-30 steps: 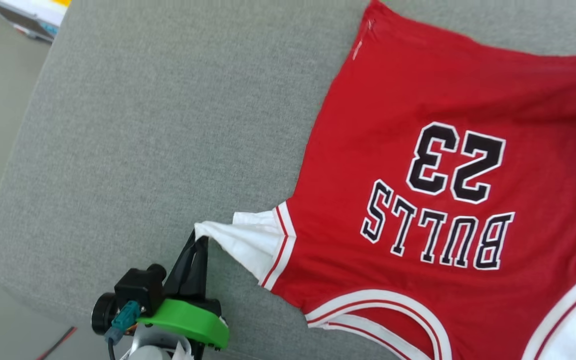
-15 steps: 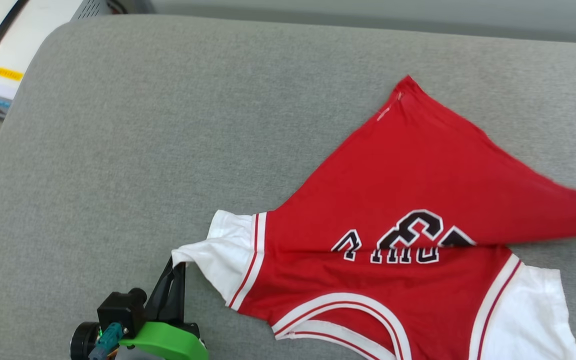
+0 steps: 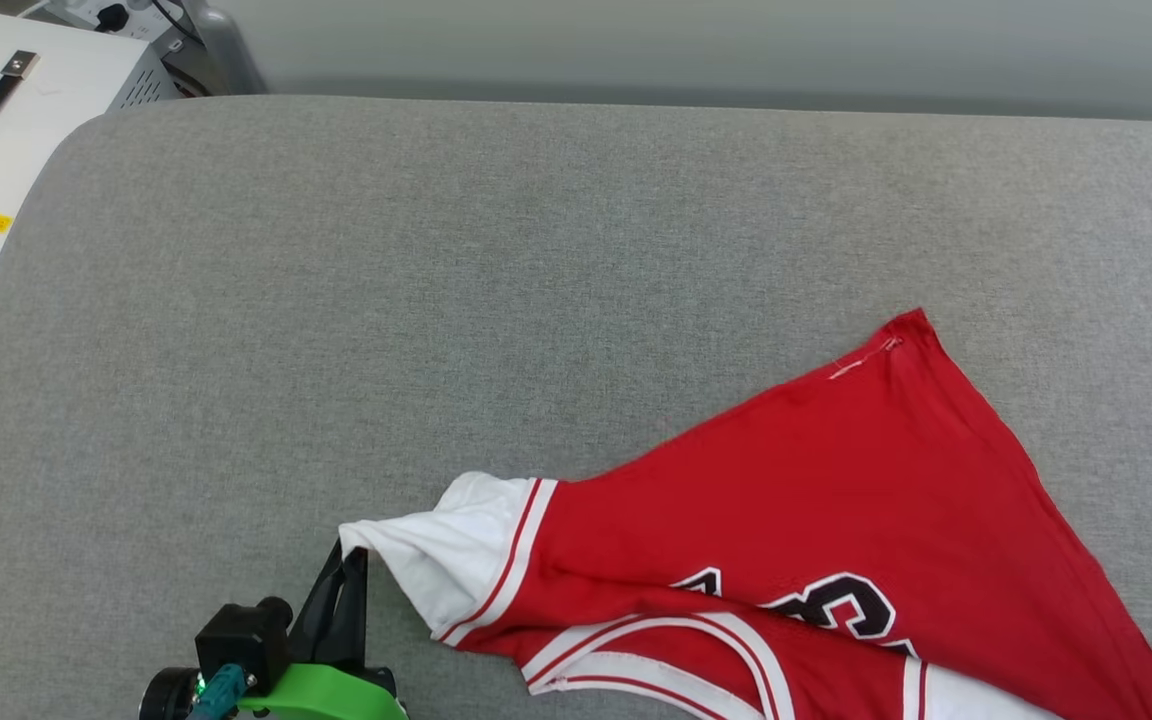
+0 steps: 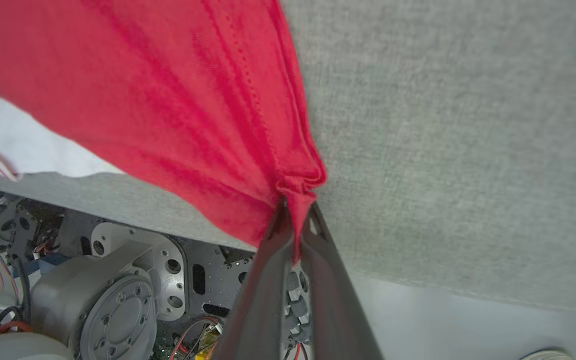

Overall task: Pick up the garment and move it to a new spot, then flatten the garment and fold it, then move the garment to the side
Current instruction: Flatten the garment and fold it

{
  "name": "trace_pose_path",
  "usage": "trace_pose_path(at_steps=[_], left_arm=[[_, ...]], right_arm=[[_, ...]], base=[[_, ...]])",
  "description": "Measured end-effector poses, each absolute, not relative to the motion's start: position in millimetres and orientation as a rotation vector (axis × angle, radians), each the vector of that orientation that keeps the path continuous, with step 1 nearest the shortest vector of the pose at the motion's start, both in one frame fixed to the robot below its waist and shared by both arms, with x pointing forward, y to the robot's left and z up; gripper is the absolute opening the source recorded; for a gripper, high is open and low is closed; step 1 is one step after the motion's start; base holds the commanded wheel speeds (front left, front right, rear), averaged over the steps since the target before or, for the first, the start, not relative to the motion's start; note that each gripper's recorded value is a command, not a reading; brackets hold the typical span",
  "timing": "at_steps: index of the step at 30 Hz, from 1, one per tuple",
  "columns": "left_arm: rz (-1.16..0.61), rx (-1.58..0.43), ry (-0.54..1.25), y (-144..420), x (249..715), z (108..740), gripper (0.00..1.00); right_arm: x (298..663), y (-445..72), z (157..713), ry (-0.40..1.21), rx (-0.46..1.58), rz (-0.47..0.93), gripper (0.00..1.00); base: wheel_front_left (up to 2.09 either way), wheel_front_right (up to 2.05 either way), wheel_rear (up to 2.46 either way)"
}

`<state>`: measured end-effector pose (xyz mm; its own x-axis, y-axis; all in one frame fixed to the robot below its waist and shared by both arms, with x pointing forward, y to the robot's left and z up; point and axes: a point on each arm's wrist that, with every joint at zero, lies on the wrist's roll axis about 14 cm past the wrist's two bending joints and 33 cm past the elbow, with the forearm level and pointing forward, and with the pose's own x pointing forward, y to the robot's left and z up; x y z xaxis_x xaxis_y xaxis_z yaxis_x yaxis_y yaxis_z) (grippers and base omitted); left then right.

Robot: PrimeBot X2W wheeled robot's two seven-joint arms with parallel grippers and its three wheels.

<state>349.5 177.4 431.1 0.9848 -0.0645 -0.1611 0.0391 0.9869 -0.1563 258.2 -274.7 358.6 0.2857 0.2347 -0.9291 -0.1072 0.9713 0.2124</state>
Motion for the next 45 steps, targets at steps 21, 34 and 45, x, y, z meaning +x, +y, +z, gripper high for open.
trace_pose_path(at_steps=[21, 34, 45], left_arm=[[-0.077, -0.132, 0.159, 167, 359, 435, 0.00], [-0.065, -0.132, 0.153, 166, 373, 435, 0.00], [-0.023, -0.120, 0.193, 177, 371, 421, 0.00]], right_arm=[[419, -245, 490, 0.684, -0.049, 0.320, 1.00], [492, -168, 446, 0.879, -0.233, 0.503, 1.00], [497, -144, 362, 1.109, -0.288, 0.547, 1.00]], base=[[0.00, 0.00, 0.00], [0.00, 0.00, 0.00], [0.00, 0.00, 0.00]])
